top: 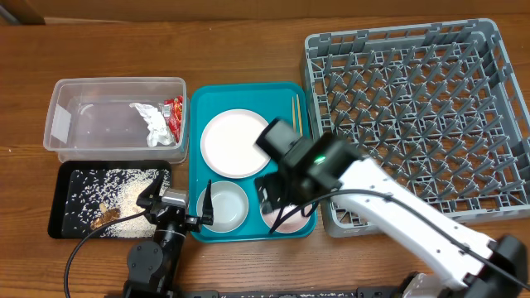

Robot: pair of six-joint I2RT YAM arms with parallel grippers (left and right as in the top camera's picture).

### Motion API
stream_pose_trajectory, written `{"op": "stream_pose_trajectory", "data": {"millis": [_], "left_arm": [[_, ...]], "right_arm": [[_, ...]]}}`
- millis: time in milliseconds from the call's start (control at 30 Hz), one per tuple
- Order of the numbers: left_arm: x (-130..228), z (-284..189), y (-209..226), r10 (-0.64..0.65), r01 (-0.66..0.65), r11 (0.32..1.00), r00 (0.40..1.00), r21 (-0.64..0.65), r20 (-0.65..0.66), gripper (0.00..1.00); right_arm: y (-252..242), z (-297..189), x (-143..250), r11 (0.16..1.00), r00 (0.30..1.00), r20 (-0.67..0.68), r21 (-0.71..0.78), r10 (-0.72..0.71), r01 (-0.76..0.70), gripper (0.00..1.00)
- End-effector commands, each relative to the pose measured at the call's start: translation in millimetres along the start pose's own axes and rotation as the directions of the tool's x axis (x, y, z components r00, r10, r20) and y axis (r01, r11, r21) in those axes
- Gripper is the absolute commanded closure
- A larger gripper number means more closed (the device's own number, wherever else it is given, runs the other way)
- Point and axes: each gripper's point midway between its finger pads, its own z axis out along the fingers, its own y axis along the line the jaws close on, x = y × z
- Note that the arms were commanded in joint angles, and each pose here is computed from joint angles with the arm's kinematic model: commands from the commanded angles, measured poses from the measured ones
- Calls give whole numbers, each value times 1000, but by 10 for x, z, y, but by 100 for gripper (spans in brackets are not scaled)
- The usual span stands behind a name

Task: Sort waste into correct bins and load items into the dishwasher
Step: 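Reach the right gripper to the grey bowl and grasp its rim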

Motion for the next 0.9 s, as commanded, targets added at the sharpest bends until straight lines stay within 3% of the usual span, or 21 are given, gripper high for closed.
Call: {"op": "stream_pose_trajectory", "data": {"millis": [0,100,233,400,567,867], "left_arm": [[0,-1,-26,-9,9,1000,1000,14,3,0],[0,-1,-25,-9,9,1000,1000,14,3,0],[0,-1,-25,-9,9,1000,1000,14,3,0],[0,-1,-25,-9,9,1000,1000,14,3,0],[0,-1,-26,-9,9,1000,1000,14,3,0],[0,-1,-25,-9,9,1000,1000,14,3,0]], "right_arm": [[-84,155,-9,997,1000,4,76,-28,28,18],[0,217,-123,994,994,14,18,-106,105,21],[-69,355,-312,966,968,46,83,-247,243,25],[-265,716,-356,917,934,-57,180,-353,357,42],[-307,954,-340,915,921,-125,122,-369,384,42],[-427,987,-448,908,904,-124,40,-409,416,38]]}}
